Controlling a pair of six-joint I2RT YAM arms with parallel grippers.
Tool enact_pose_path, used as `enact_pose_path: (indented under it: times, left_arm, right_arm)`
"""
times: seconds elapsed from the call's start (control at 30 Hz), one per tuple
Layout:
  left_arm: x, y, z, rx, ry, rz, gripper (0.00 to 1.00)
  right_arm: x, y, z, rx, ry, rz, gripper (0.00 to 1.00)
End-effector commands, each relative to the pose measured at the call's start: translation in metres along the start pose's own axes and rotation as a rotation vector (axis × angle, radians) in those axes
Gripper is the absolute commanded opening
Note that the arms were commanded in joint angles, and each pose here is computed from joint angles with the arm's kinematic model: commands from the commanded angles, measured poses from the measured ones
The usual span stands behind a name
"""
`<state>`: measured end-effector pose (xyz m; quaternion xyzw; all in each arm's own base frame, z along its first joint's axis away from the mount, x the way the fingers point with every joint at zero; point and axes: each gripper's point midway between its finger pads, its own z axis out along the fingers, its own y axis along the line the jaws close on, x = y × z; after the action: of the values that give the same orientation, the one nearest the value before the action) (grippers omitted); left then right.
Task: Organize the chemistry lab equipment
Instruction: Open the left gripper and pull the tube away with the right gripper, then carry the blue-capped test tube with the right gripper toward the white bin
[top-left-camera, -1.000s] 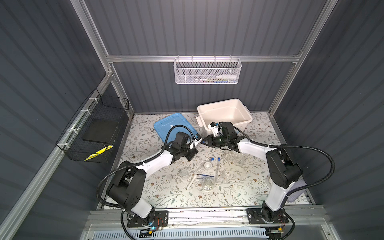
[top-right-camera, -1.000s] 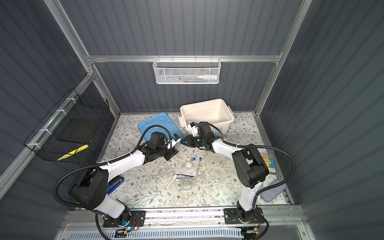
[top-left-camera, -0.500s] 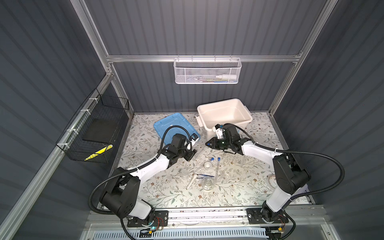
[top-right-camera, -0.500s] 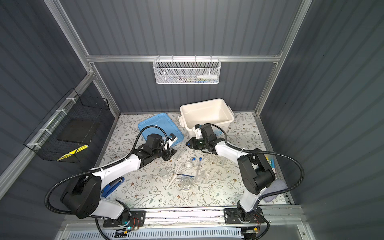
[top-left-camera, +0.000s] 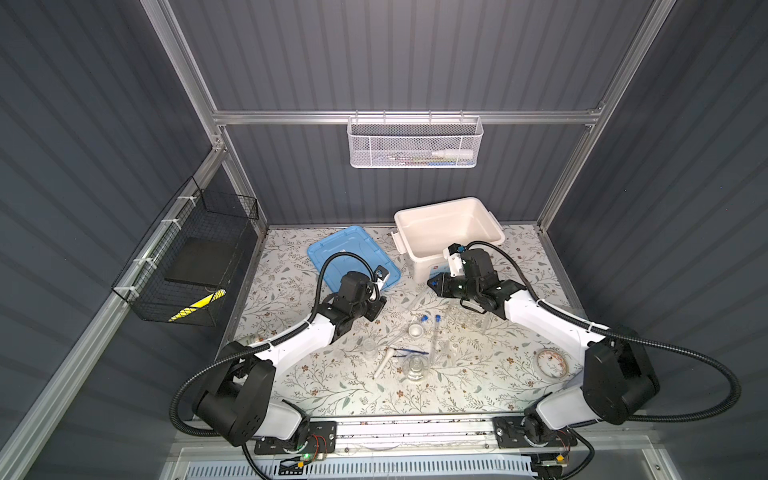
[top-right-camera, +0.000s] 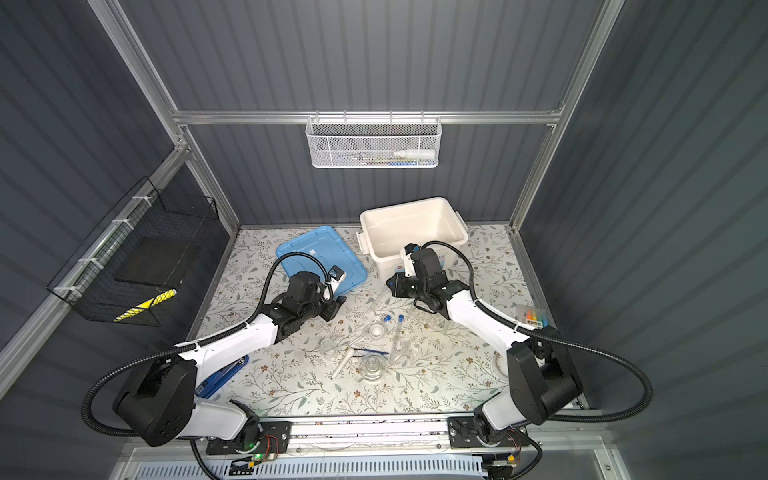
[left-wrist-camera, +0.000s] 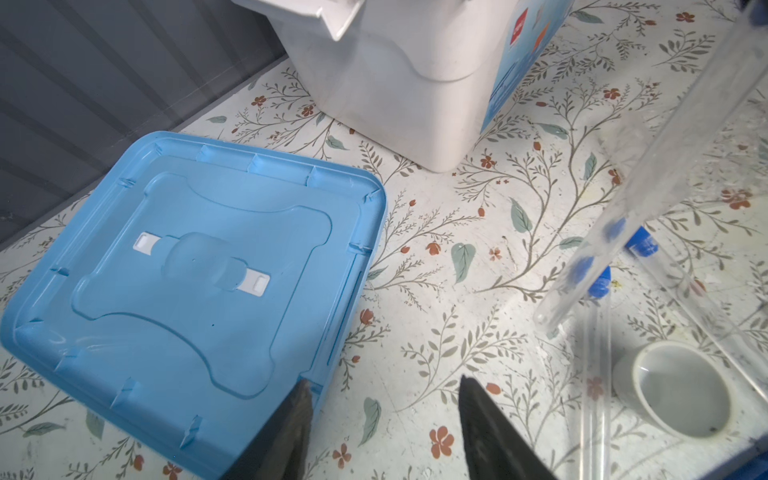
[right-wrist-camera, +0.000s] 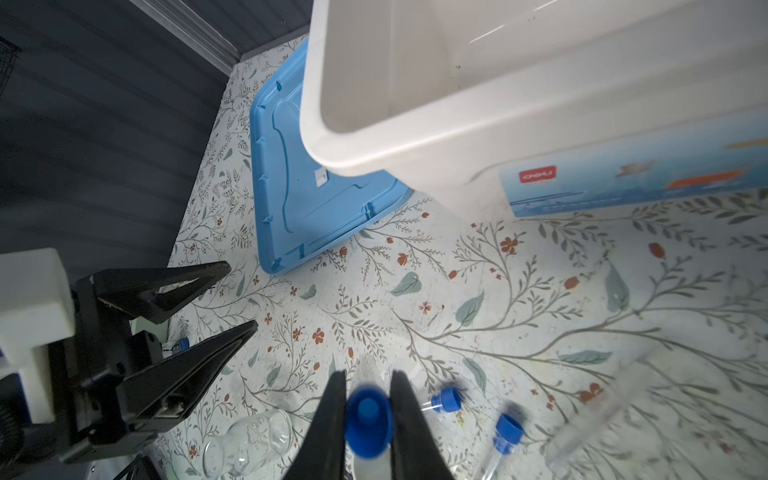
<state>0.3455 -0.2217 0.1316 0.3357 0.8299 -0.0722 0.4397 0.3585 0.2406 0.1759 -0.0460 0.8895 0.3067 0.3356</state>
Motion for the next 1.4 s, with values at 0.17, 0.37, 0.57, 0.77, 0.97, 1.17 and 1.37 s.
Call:
enact_pose_path:
  times: [0.17,0.37,0.57,0.77,0.97,1.17,1.37]
  left_arm:
    - [0.006,0.011,-0.003,-0.076,0.007,-0.054,0.59]
    - [0.011,0.017,-0.003,-0.114,0.021,-0.071,0.59]
    - [0.016,0.015,-0.001,-0.108,0.038,-0.069,0.59]
    - [0.018,0.014,0.002,-0.105,0.049,-0.070,0.59]
    - [0.021,0.013,0.002,-0.102,0.060,-0.071,0.59]
    - [0.023,0.011,0.003,-0.091,0.068,-0.068,0.58]
    - [0.024,0.011,0.004,-0.089,0.072,-0.065,0.58]
  right_arm:
    - [-0.012,-0.033,-0.046,0.188,-0.085,-0.058,0.05]
    - [-0.020,-0.061,-0.080,0.328,-0.159,-0.088,0.05]
    - [-0.022,-0.079,-0.100,0.445,-0.191,-0.143,0.06]
    - [-0.018,-0.089,-0.098,0.495,-0.165,-0.171,0.06]
    - [-0.024,-0.088,-0.089,0.478,-0.191,-0.171,0.06]
    - [-0.029,-0.084,-0.078,0.447,-0.198,-0.186,0.06]
    - [-0.028,-0.087,-0.073,0.465,-0.185,-0.210,0.06]
